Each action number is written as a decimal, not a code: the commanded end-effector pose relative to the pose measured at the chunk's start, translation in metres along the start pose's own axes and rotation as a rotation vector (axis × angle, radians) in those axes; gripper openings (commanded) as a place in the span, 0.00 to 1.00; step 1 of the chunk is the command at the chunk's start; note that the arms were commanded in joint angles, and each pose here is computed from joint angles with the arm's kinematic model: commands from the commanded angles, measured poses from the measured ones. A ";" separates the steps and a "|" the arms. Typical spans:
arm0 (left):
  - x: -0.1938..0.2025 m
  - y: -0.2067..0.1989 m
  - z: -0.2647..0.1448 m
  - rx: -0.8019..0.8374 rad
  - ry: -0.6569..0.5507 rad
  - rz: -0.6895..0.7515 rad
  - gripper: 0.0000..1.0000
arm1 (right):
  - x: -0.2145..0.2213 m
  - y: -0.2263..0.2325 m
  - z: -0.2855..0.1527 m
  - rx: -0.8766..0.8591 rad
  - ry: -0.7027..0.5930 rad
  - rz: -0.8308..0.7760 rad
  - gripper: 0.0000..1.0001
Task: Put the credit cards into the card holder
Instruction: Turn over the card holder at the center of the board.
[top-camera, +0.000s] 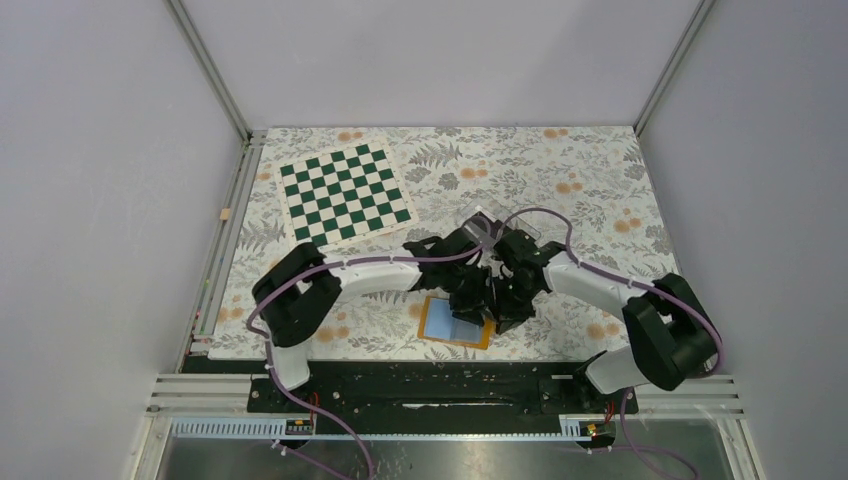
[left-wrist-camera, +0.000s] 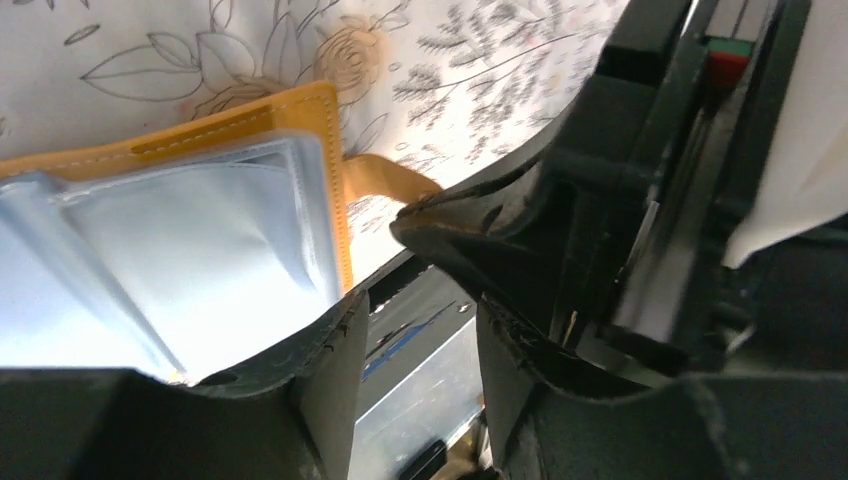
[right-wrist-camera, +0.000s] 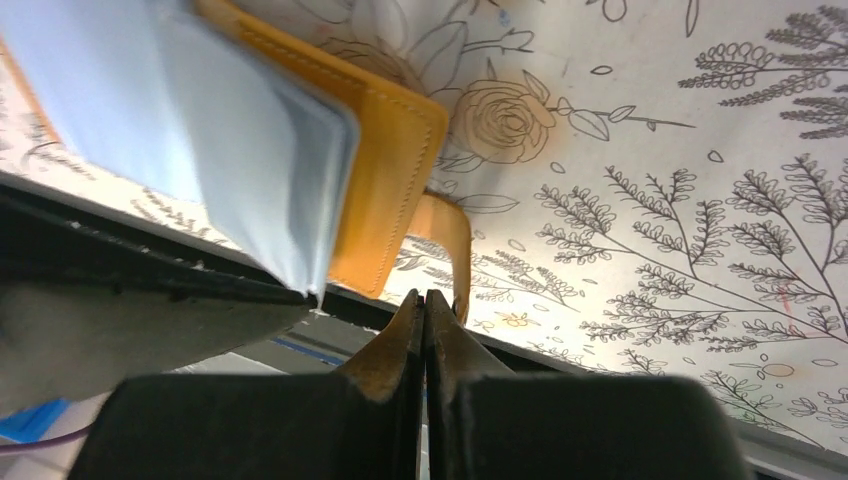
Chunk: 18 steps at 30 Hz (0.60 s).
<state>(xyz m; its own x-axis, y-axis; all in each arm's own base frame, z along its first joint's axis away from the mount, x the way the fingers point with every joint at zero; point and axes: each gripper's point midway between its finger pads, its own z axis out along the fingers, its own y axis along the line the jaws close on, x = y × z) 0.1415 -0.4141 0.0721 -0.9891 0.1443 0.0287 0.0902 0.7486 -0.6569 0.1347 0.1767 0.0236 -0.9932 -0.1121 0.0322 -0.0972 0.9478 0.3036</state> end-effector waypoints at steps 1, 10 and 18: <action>-0.028 -0.057 -0.039 0.319 -0.151 0.025 0.45 | -0.014 0.012 -0.024 -0.056 -0.087 -0.007 0.00; -0.061 -0.033 -0.090 0.478 -0.322 -0.060 0.49 | -0.048 0.009 -0.054 -0.134 -0.184 0.058 0.00; -0.076 0.028 -0.097 0.202 -0.361 -0.101 0.49 | -0.108 -0.007 -0.091 -0.031 -0.267 0.056 0.07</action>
<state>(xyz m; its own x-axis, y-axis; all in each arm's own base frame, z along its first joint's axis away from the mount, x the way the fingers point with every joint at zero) 0.2251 -0.3585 0.1179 -0.9766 -0.2080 -0.0552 -0.0622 0.5180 -0.8531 0.2212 0.1660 0.0890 -0.9874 0.0445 -0.1520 -0.0192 0.9189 0.3939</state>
